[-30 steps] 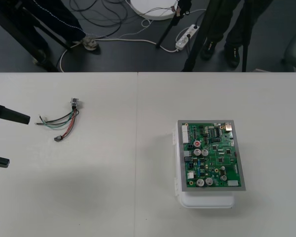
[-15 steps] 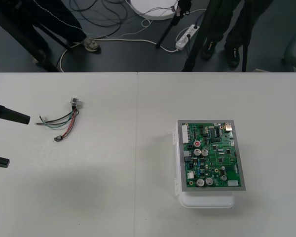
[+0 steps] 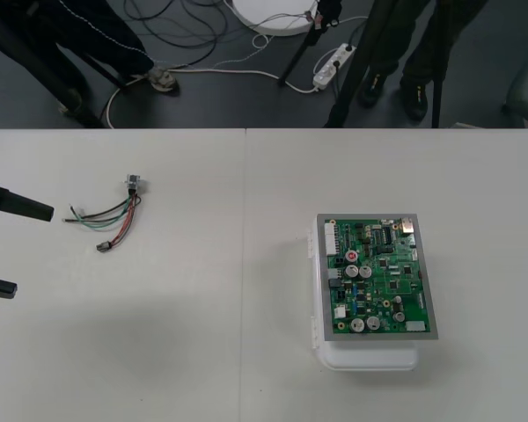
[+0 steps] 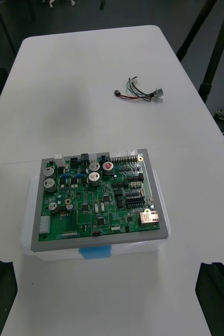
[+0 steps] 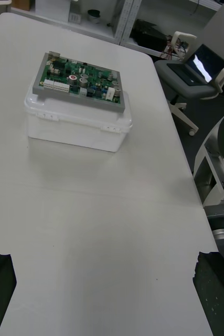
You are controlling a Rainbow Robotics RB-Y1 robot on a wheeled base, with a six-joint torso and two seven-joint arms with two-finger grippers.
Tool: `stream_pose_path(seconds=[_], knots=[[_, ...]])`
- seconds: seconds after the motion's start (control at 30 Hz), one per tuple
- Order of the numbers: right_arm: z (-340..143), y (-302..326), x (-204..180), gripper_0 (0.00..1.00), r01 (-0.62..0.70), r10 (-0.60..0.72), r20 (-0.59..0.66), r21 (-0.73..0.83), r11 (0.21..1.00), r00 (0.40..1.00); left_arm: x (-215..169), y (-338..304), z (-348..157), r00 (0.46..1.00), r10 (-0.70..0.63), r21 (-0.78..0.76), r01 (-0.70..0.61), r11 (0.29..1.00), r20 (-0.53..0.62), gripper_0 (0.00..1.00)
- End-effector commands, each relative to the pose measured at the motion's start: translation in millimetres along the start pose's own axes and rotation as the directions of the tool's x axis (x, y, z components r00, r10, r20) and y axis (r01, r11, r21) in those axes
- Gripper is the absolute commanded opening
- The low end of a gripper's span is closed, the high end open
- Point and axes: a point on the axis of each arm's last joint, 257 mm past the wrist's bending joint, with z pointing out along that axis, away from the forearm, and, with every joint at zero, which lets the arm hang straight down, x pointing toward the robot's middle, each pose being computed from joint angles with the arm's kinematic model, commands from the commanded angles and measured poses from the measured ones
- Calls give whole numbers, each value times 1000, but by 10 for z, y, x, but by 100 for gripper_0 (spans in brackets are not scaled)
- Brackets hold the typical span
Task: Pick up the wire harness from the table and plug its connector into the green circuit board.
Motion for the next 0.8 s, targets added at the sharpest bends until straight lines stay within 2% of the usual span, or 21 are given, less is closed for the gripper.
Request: stream_pose_path(seconds=[0.03, 0.13, 0.23, 0.53, 0.8], knots=[[-150, -37, -50, 100, 7, -7, -34, 9, 1000, 999, -16, -83, -141, 998, 49, 24, -48, 999, -34, 100], [-150, -37, -50, 100, 7, -7, -34, 9, 1000, 999, 156, -177, -15, 1000, -4, 44, 5, 999, -19, 100], [-2, 137, 136, 100, -67, 67, 6, -8, 998, 998, 189, -137, -13, 1000, -5, 38, 6, 999, -24, 100], [-19, 125, 109, 100, -51, 51, 14, 0, 999, 999, 252, 112, -81, 998, 15, 11, -15, 1000, -63, 100], [-45, 265, 115, 100, -141, 140, 77, 7, 990, 987, 364, 355, -126, 995, 19, -3, -20, 1000, -97, 100]])
